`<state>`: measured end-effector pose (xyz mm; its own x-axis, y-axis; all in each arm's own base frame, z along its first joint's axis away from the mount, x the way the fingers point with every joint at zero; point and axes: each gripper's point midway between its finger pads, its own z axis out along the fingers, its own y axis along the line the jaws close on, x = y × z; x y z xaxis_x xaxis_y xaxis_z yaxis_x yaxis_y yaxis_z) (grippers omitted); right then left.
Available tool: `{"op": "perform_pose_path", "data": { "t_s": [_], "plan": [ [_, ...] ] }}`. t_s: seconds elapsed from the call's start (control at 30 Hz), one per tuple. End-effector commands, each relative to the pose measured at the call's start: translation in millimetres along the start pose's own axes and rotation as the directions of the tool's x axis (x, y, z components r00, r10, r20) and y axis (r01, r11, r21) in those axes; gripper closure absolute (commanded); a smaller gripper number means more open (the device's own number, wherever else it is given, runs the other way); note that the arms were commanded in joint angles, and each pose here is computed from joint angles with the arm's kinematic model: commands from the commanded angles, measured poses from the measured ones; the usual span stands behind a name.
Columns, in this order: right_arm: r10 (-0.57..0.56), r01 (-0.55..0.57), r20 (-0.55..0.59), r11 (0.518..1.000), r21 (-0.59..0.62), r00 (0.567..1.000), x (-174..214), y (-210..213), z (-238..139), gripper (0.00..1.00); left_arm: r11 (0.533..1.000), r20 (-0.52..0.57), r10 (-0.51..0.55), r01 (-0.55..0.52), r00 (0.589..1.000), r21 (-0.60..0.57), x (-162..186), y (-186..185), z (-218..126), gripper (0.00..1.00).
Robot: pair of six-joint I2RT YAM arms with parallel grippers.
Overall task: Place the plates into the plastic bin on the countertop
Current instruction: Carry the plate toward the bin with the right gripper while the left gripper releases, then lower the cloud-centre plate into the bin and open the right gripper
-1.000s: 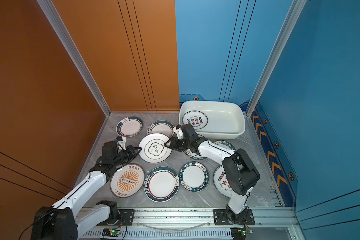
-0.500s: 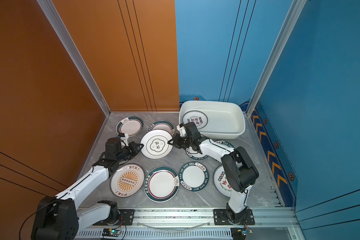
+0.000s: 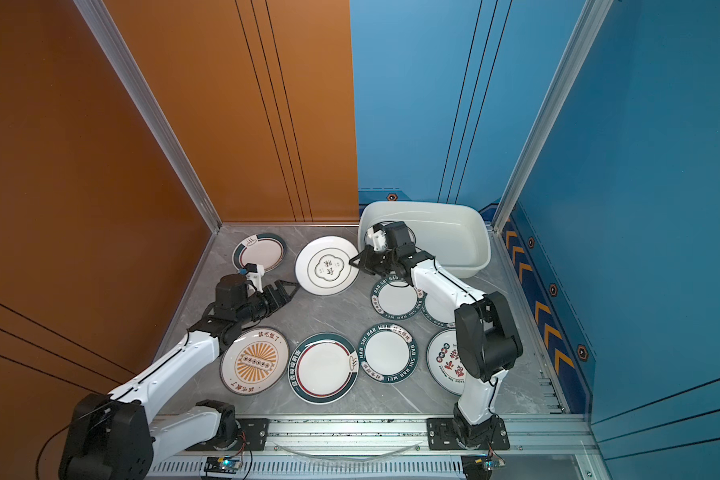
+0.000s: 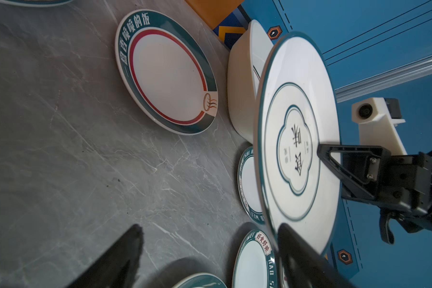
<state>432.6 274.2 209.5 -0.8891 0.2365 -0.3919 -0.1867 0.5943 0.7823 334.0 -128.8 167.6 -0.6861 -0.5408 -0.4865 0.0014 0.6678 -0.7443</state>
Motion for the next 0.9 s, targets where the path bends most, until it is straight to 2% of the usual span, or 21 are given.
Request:
{"op": "perform_pose_path", "data": {
  "t_s": [0.0,0.2,0.43,0.57,0.87],
  "plan": [
    [-0.022,0.014,0.105,0.997,0.078,0.994,-43,-9,-31,1.0,1.0,0.034,0.03,-0.03,0.999,0.001,-4,-3,-6,0.02],
    [0.051,-0.1,0.248,0.977,0.191,0.967,-104,-65,-60,1.0,0.999,0.038,0.026,-0.025,0.999,-0.03,-4,7,-1,0.02],
    [0.1,-0.206,0.332,0.932,0.3,0.938,-158,-124,-69,1.0,0.999,-0.003,0.018,-0.018,1.0,-0.026,1,10,10,0.02],
    [0.146,-0.258,0.315,0.9,0.352,0.938,-174,-166,-52,1.0,0.999,-0.01,0.022,-0.022,1.0,-0.044,2,13,10,0.02],
    [0.196,-0.303,0.285,0.863,0.404,0.938,-182,-215,-16,1.0,0.995,-0.013,0.036,-0.037,0.999,-0.09,-1,19,6,0.02]
  ]
}}
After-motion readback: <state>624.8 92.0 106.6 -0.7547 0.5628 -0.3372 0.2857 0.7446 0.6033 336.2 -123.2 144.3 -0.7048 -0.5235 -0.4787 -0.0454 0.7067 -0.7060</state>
